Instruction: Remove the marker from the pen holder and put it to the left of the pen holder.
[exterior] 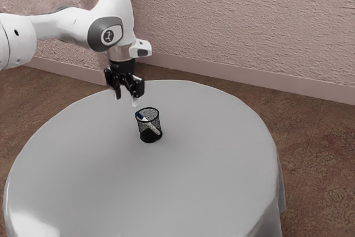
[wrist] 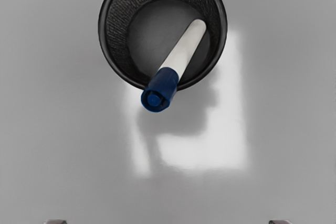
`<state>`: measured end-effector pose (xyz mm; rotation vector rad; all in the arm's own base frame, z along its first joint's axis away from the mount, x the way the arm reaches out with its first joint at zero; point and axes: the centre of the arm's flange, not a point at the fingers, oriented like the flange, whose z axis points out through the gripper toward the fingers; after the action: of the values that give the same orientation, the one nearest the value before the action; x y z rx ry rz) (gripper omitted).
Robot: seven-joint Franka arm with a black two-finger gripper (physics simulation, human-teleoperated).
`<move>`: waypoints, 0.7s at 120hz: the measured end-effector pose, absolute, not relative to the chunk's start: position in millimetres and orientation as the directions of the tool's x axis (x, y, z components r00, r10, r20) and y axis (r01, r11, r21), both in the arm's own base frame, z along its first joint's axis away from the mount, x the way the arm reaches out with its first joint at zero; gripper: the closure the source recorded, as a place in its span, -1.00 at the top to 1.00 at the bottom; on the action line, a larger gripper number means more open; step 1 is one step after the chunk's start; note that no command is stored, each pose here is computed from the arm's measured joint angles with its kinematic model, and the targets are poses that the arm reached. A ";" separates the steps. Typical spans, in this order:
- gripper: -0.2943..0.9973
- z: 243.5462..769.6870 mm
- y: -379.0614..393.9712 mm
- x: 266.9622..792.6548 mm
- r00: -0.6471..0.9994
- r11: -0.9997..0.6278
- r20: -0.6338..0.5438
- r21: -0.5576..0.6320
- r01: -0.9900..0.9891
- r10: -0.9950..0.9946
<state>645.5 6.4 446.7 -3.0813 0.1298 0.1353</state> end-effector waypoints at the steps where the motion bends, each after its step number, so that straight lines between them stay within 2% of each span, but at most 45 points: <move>1: 0.23 445.3 6.4 645.9 0.993 -0.995 -0.090 -0.049 -0.086 -0.081; 18: 0.08 427.5 1.7 652.2 0.993 -0.997 -0.090 -0.016 -0.077 -0.076; 42: -0.02 391.4 7.5 664.1 0.992 -0.998 -0.113 0.019 -0.056 -0.058; 84: -0.19 373.3 20.8 684.0 0.994 -0.999 -0.101 0.039 -0.032 -0.036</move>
<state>684.0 20.8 373.3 -3.1747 0.0538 0.1613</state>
